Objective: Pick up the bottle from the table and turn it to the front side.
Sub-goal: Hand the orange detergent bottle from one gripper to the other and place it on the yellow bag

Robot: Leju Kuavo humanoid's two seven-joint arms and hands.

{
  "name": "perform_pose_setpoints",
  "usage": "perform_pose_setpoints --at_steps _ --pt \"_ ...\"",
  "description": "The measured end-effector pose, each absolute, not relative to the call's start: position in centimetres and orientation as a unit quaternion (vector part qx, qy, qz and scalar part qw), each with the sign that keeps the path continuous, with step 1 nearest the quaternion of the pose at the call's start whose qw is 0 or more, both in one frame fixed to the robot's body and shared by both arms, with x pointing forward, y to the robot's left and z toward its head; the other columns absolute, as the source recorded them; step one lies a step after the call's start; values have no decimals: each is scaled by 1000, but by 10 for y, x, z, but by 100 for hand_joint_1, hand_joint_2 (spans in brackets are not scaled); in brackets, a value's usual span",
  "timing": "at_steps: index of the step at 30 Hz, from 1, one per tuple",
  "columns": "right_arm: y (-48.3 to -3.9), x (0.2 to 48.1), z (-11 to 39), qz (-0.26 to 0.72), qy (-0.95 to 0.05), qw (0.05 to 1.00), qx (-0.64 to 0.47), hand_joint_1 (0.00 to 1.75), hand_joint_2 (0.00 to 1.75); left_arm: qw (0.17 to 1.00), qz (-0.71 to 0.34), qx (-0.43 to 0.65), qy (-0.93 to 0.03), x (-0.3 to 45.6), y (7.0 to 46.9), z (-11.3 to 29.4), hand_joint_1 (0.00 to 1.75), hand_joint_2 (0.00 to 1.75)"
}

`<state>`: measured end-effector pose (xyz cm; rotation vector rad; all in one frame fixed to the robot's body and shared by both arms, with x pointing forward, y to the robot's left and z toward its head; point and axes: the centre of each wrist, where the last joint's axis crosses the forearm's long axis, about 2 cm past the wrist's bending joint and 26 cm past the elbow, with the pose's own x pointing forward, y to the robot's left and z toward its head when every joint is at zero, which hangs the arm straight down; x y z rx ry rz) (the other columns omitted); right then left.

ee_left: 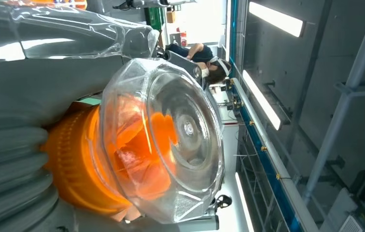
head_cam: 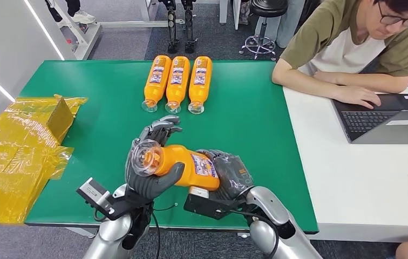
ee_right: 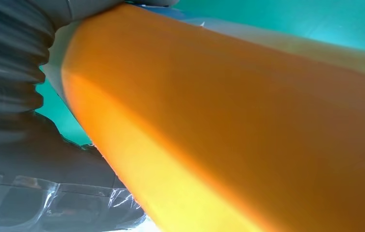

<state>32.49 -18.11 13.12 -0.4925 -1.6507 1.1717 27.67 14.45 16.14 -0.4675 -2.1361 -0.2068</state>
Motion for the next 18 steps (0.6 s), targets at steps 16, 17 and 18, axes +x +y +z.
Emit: perform_pose_setpoints --at_steps 16,17,18 --pt "-179 328 132 488 -695 485 -207 0 175 457 -77 -187 -866 271 145 159 175 175" --pt "-178 327 131 480 -702 484 -206 0 175 456 -76 -186 -867 272 145 160 175 175" --pt "-177 326 131 471 -710 482 -205 0 175 455 -75 -185 -868 272 145 161 175 175"
